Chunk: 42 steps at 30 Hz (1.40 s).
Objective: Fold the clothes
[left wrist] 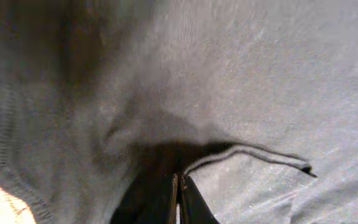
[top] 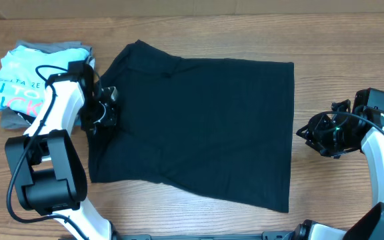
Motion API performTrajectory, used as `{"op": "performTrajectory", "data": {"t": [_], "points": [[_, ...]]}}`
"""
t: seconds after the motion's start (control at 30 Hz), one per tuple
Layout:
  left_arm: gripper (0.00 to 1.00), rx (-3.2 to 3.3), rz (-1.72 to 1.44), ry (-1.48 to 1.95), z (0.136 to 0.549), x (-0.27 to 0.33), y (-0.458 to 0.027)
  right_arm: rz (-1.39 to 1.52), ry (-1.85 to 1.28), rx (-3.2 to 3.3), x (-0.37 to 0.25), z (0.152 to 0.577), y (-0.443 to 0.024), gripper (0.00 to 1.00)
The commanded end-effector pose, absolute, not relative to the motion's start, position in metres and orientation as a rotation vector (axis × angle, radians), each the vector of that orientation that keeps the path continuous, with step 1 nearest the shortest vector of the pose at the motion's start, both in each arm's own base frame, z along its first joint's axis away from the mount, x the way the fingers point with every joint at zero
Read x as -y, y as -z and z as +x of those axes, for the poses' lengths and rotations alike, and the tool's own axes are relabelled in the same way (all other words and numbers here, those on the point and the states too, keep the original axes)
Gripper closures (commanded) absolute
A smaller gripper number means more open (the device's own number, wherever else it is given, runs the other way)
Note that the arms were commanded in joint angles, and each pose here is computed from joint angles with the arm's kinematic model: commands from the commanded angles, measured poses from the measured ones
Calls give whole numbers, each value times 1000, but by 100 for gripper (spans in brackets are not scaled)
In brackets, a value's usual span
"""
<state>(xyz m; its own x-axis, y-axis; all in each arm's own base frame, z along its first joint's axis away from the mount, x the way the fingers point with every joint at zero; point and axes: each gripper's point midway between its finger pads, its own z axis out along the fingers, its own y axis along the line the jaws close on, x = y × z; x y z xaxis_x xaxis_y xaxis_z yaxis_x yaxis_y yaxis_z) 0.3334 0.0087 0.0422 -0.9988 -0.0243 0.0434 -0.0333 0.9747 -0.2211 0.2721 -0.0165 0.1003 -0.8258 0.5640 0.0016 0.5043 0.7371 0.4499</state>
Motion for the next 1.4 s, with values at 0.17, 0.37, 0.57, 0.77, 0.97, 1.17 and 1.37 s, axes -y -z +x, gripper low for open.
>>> {"op": "performTrajectory", "data": {"t": [0.17, 0.37, 0.57, 0.77, 0.97, 1.17, 1.37], "points": [[96, 3169, -18, -394, 366, -5, -86, 1230, -368, -2831, 42, 242, -95, 52], [96, 3197, -49, -349, 373, -11, -106, 1316, -306, -2938, 37, 209, -84, 51], [96, 3193, -48, -349, 372, -11, -111, 1435, -530, -3010, 2, 179, -58, 59], [96, 3193, -48, -349, 372, -11, -111, 1521, -587, -3053, -19, 157, -39, 58], [96, 3193, -54, -348, 372, -11, -111, 1571, -540, -3101, -33, 133, -16, 57], [96, 3195, -54, -347, 373, -11, -111, 1583, -491, -3135, -32, 122, -13, 57], [96, 3202, -56, -346, 374, -11, -111, 1547, -448, -3197, -42, 106, -4, 54]]}}
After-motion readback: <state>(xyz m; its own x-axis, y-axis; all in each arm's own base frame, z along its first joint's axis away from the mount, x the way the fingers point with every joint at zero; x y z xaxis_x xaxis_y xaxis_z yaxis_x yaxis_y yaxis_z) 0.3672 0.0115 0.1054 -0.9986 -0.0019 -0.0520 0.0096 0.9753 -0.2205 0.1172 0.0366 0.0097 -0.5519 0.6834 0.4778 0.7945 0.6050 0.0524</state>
